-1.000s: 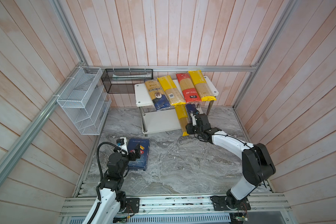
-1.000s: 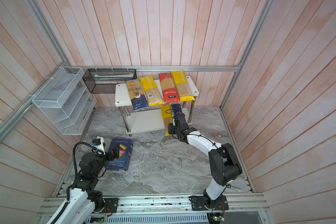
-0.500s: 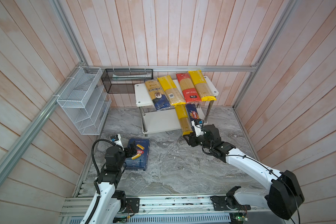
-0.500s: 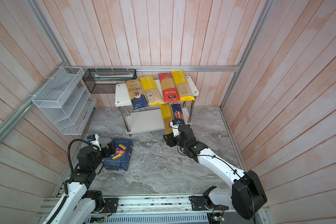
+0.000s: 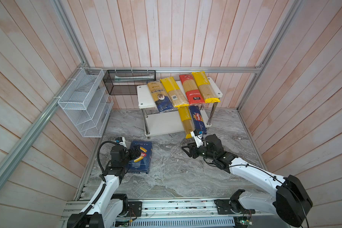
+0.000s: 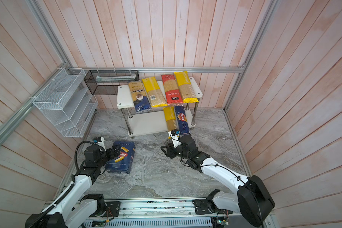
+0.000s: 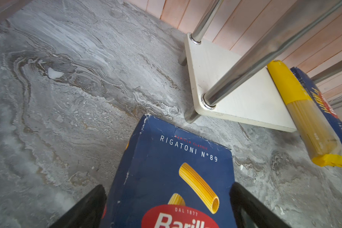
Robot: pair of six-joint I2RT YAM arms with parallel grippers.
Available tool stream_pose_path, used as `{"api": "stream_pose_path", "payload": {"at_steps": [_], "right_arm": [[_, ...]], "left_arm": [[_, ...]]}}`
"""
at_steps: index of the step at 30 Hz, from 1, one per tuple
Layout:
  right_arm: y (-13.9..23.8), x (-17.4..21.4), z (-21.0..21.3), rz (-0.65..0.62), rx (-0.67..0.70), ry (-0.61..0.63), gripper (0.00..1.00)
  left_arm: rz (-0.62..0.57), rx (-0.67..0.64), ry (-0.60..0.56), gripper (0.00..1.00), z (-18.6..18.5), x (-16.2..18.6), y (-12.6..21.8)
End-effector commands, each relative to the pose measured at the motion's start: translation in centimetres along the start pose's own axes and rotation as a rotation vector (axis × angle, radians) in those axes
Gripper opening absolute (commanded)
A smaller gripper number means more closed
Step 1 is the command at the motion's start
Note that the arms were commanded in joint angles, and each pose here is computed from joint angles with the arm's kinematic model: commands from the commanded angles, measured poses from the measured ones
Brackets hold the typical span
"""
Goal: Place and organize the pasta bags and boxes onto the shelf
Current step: 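Open the right gripper and withdraw it toward the rigatoni box, then grasp the blue rigatoni box with the left gripper while the right grips its other end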
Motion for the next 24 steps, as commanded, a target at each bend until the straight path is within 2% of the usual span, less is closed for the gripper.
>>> {"api": "stream_pose_path", "payload": {"at_steps": [1, 9, 24], "right_arm": [[0.6, 0.1, 0.6, -0.028, -0.035, -0.026, 0.58], [1.7, 1.2, 0.4, -0.063, -0.016, -0.049, 0.59], [1.9, 1.6, 0.3, -0.059, -0.008, -0.059, 0.59]], "left_arm": [[-0.010, 0.049, -0.002, 1.00, -0.9, -0.6, -0.4], [0.032, 0.073, 0.004, 1.00, -1.2, -0.3, -1.6], [0.068, 0.024, 0.005, 1.00, -0.7, -0.4, -3.1]]}}
Point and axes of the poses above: each gripper's point midway between its finger pads, its own y axis back along the fingers, its own z axis along the line the jaws close on, x = y × z, the point moved 3 cm from there along y, back along the fingers, and after that the axes turned 13 degrees about y, right-handed, at the moved point
